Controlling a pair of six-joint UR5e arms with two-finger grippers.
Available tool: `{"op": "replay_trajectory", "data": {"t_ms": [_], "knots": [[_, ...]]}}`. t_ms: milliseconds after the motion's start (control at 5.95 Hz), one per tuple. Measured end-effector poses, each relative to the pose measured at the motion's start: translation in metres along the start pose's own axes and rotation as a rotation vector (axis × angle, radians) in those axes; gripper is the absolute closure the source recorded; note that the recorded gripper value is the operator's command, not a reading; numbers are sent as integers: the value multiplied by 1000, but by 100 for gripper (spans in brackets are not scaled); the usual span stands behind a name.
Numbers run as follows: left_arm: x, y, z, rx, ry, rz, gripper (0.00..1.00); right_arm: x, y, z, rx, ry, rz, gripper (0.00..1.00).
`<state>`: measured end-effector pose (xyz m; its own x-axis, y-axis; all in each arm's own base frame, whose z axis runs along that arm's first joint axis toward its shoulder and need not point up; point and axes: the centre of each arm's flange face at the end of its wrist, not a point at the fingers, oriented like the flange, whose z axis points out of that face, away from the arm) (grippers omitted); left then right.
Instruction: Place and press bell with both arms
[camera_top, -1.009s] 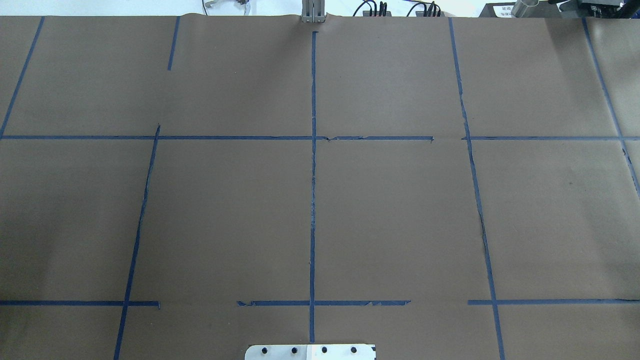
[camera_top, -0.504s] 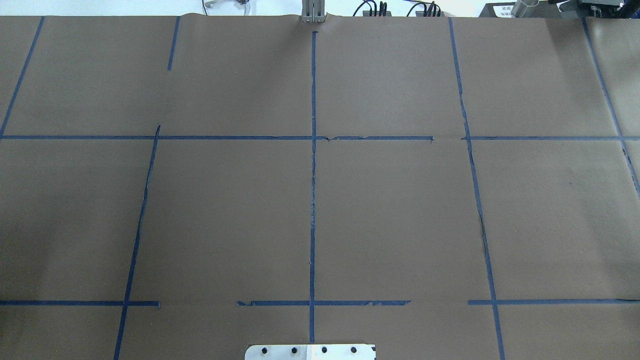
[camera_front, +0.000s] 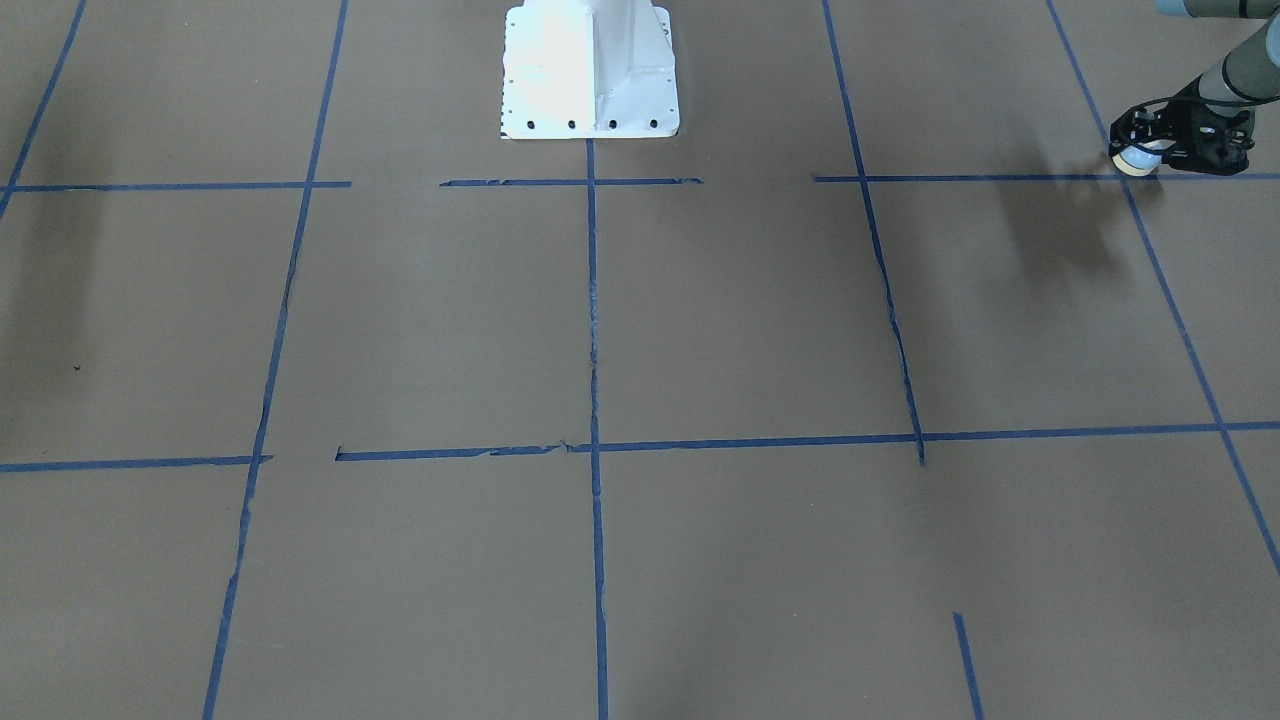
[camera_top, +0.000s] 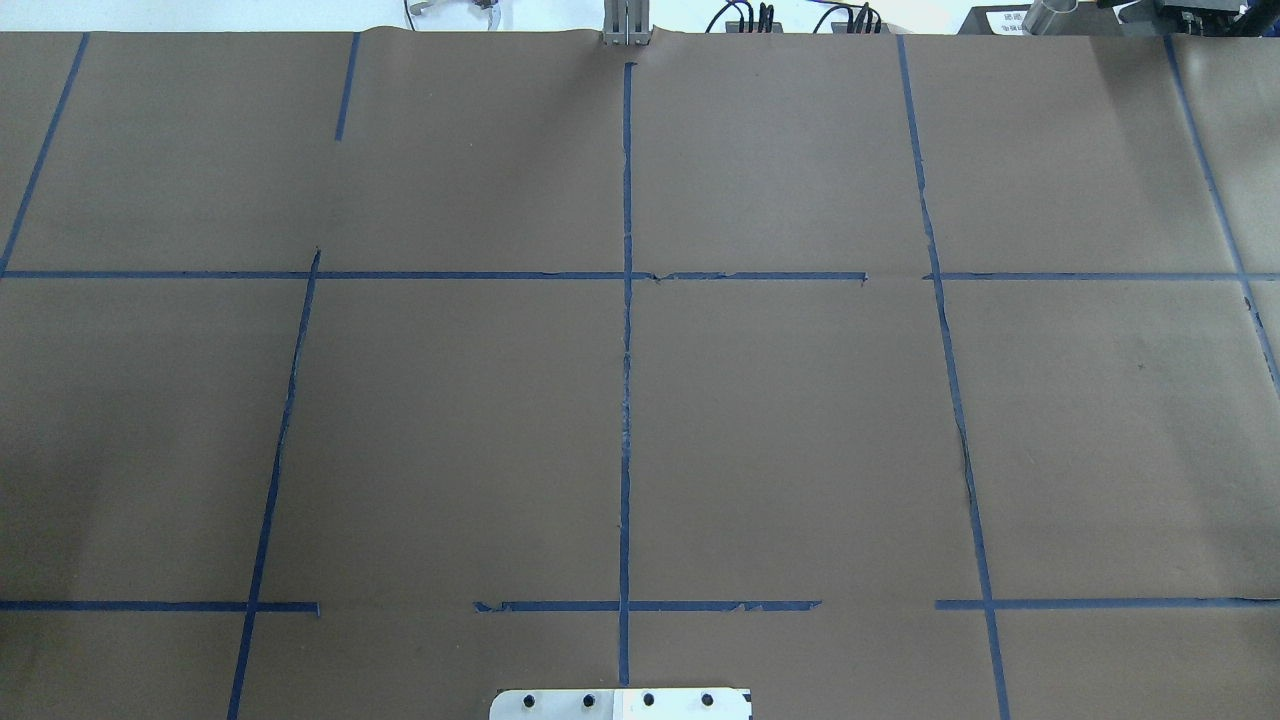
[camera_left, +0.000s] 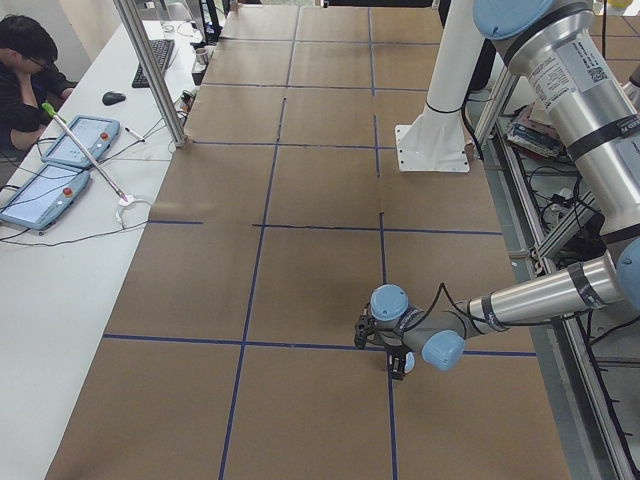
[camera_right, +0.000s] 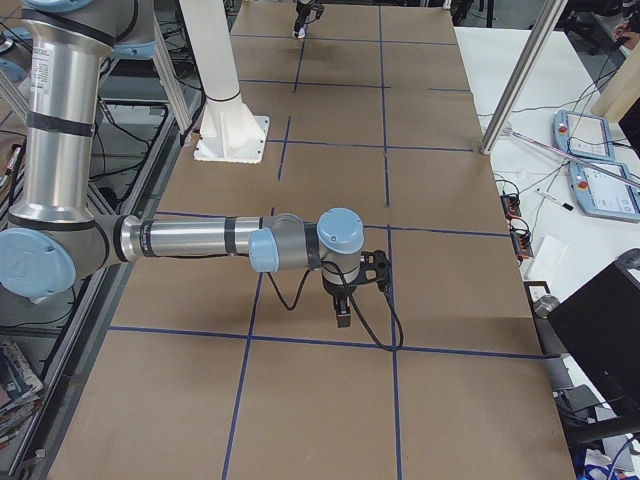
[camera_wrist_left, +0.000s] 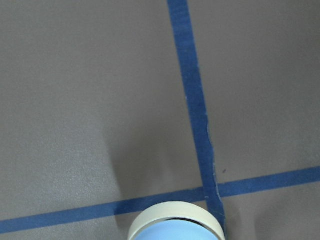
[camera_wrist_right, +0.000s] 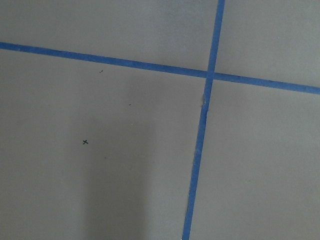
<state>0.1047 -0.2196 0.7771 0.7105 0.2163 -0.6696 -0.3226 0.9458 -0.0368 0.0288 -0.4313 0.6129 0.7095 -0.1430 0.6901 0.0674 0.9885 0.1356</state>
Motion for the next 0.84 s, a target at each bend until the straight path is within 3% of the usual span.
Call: {"op": "replay_trajectory", "data": {"t_ms": [504,841], "knots": [[25,-11,-24,55,32,35,100,0,0,0,0,0,2,0],[51,-36,-74,196,69,45,100,1,0,1,-2,0,6,0]]}}
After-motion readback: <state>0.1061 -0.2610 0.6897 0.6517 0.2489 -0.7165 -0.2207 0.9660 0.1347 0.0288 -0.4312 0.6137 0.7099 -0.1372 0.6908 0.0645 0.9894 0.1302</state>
